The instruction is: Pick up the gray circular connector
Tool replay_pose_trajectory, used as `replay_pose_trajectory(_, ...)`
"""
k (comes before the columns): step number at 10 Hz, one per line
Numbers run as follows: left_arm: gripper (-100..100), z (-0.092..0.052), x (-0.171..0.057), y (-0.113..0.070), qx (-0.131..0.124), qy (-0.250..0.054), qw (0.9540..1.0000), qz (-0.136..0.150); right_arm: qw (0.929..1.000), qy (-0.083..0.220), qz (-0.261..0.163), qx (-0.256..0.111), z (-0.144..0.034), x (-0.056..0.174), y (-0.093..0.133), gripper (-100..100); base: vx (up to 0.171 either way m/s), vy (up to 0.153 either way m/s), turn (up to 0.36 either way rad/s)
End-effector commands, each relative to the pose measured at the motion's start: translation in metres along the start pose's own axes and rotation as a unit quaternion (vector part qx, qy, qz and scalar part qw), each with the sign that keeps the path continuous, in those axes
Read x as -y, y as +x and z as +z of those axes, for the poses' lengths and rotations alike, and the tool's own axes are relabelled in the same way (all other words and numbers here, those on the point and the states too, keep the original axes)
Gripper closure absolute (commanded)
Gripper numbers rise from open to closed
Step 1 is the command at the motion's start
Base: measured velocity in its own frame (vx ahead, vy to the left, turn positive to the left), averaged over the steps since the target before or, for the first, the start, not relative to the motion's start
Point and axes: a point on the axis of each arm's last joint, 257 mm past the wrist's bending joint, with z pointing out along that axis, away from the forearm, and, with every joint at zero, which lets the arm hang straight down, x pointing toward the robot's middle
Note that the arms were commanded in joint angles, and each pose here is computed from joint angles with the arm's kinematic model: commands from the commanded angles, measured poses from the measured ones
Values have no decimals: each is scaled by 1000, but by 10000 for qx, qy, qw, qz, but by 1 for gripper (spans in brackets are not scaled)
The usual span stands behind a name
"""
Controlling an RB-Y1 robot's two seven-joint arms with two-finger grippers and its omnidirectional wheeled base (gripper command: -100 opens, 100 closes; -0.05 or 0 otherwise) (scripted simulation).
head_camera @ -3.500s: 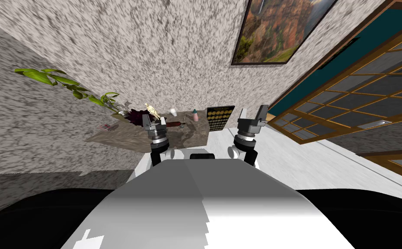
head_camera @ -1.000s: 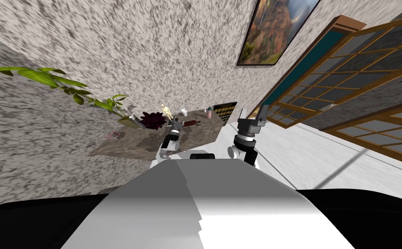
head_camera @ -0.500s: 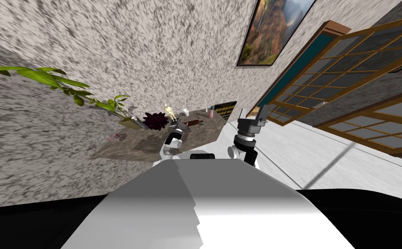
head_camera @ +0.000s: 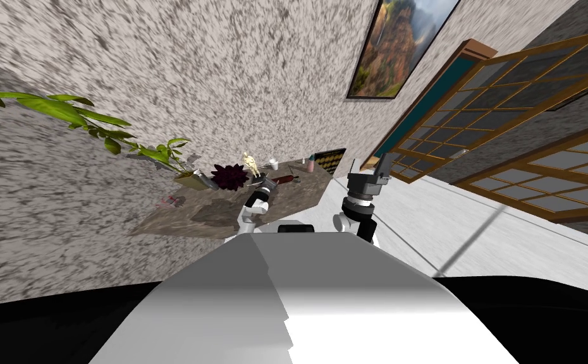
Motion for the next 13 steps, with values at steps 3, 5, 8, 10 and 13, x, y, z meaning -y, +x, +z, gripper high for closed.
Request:
replay_pose_trajectory(3,-100,12,-26,2,131,-461,9984,-301,10000,0,0,0,0,0,0,0,1,51,-44)
replay_pose_trajectory(5,-100,18,-41,2,240,-730,9962,-410,10000,0,0,0,0,0,0,0,12,49,-32)
replay_pose_trajectory(8,-100,23,-58,1,378,-1024,9928,-494,10000,0,0,0,0,0,0,0,20,23,-29)
replay_pose_trajectory(10,-100,27,-70,3,469,-1253,9894,-559,10000,0,0,0,0,0,0,0,26,10,-26)
replay_pose_trajectory(13,-100,35,-90,9,602,-1626,9828,-637,10000,0,0,0,0,0,0,0,32,-6,-27)
